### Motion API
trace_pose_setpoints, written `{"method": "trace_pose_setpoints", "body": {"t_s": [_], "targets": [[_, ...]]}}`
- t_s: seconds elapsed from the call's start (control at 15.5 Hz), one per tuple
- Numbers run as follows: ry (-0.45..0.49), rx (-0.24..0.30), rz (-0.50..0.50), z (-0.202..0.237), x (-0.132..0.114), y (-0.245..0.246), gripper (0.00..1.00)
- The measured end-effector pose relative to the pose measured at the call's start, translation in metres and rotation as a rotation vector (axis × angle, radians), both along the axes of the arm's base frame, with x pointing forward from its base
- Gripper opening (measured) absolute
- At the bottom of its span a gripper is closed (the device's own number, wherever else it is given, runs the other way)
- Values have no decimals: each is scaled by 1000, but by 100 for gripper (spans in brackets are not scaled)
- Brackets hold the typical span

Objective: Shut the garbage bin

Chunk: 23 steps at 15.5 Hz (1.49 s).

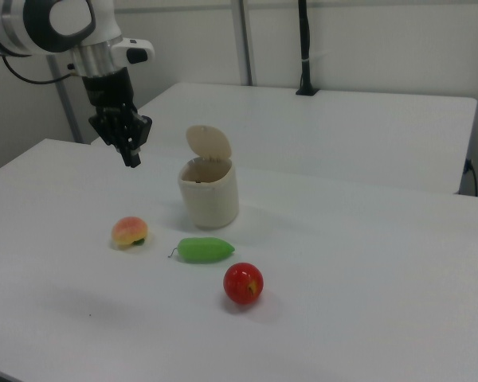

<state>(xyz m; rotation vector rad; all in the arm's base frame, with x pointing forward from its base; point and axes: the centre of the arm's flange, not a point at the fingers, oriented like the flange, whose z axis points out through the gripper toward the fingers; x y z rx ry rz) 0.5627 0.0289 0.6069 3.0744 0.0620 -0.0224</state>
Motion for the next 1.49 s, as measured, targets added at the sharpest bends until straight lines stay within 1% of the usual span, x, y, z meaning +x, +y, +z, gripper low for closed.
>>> {"method": "trace_pose_setpoints", "body": {"t_s": [0.06,0.13,0.26,0.32,0.45,0.65,0.97,1.29,1.49], "targets": [[1,0,0,0,0,0,3],[2,0,0,-1,0,0,1],[-2,0,0,-2,2,0,1],[-15,1,1,-2,5,0,1],[-73,5,6,-1,17,2,1],[-213,16,17,-4,45,5,1],[-449,35,38,-20,91,11,1],[-653,63,49,-41,127,16,1],[-768,83,52,-53,142,19,1]]}}
